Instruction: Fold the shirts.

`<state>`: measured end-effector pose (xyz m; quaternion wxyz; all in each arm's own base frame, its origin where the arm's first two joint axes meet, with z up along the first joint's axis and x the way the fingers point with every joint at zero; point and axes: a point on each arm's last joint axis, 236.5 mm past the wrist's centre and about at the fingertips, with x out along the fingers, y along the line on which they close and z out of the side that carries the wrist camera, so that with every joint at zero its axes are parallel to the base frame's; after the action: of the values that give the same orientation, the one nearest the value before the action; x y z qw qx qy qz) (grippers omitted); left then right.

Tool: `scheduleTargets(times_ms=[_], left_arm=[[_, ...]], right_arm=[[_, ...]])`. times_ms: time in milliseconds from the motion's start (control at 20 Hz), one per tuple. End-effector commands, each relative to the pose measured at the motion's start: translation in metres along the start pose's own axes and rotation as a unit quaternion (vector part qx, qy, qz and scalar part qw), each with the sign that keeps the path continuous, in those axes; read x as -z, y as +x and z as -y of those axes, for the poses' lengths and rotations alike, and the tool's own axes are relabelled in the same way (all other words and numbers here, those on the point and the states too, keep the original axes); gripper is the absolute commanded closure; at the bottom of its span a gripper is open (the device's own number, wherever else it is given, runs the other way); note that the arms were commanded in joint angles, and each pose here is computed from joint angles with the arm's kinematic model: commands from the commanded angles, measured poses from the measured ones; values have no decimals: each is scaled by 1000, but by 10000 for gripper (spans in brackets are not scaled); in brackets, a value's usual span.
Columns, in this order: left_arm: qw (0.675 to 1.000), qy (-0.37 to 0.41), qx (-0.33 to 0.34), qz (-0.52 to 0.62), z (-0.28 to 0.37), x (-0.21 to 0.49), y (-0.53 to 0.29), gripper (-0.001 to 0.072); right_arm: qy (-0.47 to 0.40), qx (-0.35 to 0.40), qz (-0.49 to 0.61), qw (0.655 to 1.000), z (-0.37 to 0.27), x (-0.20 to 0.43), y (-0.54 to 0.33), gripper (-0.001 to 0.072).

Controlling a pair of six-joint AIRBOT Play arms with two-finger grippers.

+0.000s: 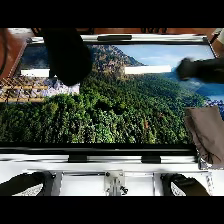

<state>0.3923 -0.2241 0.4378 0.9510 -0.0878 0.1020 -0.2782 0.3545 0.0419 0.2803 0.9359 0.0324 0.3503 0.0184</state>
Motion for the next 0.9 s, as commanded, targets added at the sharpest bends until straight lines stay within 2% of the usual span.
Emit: scheduleTargets(times_ms=[0,150,300,350,400,450,600,700,850], left_arm=[[992,-7,103,-69,93,44,-49,679],[970,-18,159,-184,155,147,-24,678],[947,-42,171,-269,194,256,9,675],[939,-63,158,-299,198,288,17,567],[931,-83,141,-328,197,310,21,124],[924,-89,124,-350,190,323,23,-13],[906,-16,53,-419,114,329,8,-13],[870,30,-49,-490,26,329,-23,-13],[809,21,-122,-574,-62,336,-73,-13]], right_arm=[[39,137,150,978,77,-36,-114,172],[55,138,177,973,86,-22,-158,172],[69,147,136,977,92,8,-165,171],[70,148,115,980,92,17,-163,171],[70,149,95,982,92,25,-159,169],[65,144,72,985,88,34,-154,169],[12,126,-23,992,75,64,-135,168],[-2,112,-93,989,67,87,-125,169],[-14,66,-138,988,43,104,-99,169]])
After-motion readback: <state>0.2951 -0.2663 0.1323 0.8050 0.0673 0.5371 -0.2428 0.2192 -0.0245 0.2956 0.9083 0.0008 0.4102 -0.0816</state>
